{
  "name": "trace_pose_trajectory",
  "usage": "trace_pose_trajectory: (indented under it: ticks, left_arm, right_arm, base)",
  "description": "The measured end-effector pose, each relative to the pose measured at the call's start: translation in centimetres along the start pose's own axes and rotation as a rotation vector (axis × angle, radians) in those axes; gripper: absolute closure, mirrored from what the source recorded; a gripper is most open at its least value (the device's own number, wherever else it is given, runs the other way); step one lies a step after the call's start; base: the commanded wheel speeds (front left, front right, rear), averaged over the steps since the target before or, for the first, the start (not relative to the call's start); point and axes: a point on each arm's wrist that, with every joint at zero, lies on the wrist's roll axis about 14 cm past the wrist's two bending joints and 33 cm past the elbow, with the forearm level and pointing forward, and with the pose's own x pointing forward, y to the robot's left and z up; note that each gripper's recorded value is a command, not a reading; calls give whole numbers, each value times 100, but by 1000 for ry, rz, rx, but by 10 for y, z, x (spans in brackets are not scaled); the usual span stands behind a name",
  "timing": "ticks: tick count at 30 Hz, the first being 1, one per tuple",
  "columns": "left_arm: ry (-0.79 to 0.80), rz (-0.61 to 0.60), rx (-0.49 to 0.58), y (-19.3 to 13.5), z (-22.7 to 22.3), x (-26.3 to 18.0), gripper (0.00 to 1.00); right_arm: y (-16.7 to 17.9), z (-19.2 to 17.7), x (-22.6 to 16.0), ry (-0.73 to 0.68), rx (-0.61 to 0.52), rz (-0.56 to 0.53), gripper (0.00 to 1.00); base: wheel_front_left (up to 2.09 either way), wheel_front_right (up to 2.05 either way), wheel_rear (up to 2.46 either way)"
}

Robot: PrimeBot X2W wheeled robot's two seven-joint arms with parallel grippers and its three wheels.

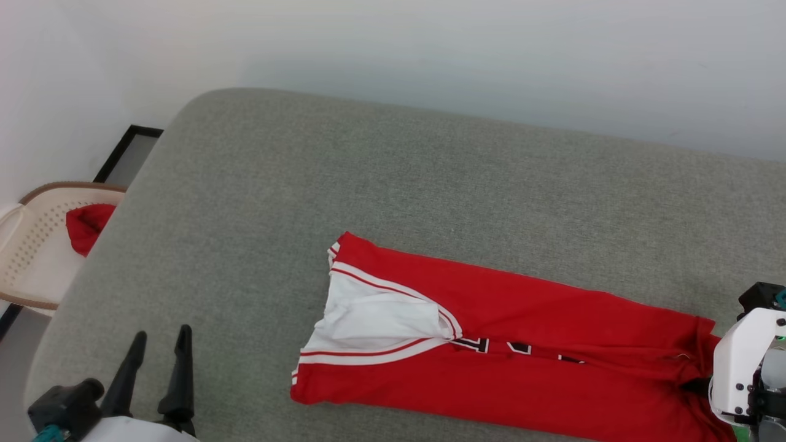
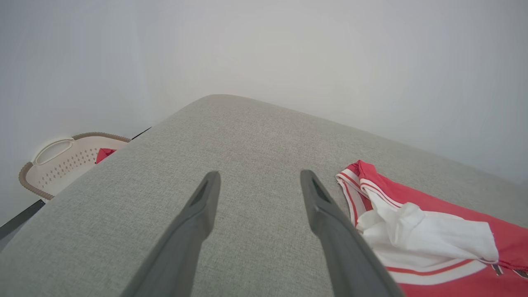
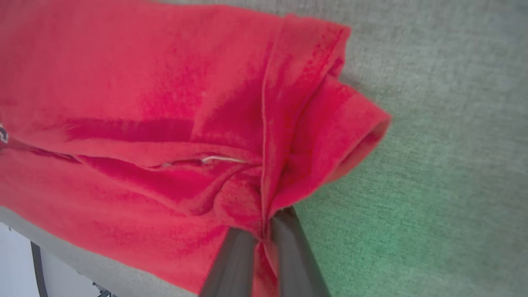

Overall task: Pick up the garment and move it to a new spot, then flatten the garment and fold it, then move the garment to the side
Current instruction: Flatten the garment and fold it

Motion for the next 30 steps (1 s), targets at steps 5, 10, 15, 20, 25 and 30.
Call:
trace_pose_trajectory:
  ticks: [5, 10, 15, 20, 25, 30]
  left_arm:
    - [-4, 1, -6, 0, -1, -1, 0]
    - [-7, -1, -1, 1, 0, -2, 0]
    - [-5, -16, 4, -3, -1, -2, 0]
    - [2, -35, 3, -7, -4, -1, 0]
    - [6, -65, 2, -16, -6, 2, 0]
    - [7, -84, -9, -21, -6, 1, 0]
  right_arm:
    - [-2, 6, -6, -32, 10, 8, 100]
    - [-21, 10, -19, -67, 29, -30, 100]
    - [-54, 12, -38, -97, 58, -102, 100]
    - [-82, 7, -53, -109, 76, -174, 100]
    - [-91, 5, -67, -130, 74, -201, 100]
    - [-69, 16, -80, -186, 46, -134, 100]
  base:
    - [0, 0, 0]
    - [0, 0, 0]
    - [0, 0, 0]
    - [0, 0, 0]
    - [0, 0, 0]
    - [0, 0, 0]
